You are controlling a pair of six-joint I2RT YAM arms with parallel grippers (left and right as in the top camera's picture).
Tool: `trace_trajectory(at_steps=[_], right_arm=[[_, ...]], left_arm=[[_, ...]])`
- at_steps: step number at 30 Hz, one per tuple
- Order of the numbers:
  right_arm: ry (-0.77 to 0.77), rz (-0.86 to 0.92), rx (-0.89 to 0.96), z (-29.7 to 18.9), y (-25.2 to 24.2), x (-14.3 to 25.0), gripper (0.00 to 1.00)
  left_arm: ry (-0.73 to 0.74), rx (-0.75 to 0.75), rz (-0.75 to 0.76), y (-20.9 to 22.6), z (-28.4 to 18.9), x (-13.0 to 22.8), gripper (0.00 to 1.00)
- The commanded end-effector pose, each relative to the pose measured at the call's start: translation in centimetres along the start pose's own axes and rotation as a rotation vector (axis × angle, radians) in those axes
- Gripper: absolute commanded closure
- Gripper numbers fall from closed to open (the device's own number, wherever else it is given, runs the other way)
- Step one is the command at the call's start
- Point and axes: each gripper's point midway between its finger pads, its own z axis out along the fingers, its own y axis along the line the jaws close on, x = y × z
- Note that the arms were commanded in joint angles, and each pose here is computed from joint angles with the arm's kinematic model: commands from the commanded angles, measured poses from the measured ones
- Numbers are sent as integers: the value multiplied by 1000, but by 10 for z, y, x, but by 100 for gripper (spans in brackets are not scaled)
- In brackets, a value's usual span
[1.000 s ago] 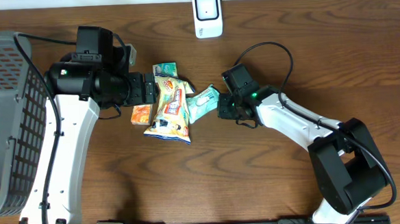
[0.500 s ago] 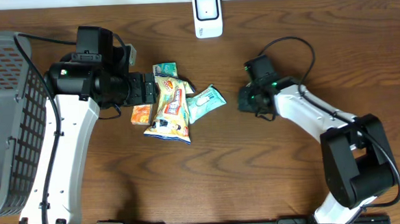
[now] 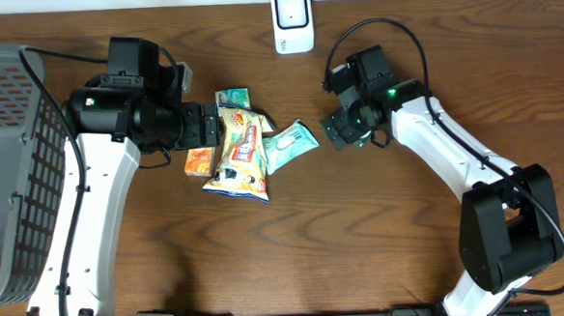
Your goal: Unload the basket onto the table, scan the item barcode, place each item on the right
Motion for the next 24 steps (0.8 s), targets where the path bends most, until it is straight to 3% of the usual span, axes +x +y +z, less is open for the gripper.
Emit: trace_trajectory(at_steps=[1, 14, 20, 24], right_arm=[[77, -192, 57, 15, -14, 15, 10], [198, -95, -46, 60, -33, 60, 13], [207, -62, -75, 67, -29, 65, 32], [210, 9, -67, 67, -29, 65, 37]], left_arm=[[17, 5, 8, 2, 5, 3, 6], [17, 5, 8, 2, 5, 3, 6], [17, 5, 8, 2, 5, 3, 6], [17, 5, 8, 2, 5, 3, 6]])
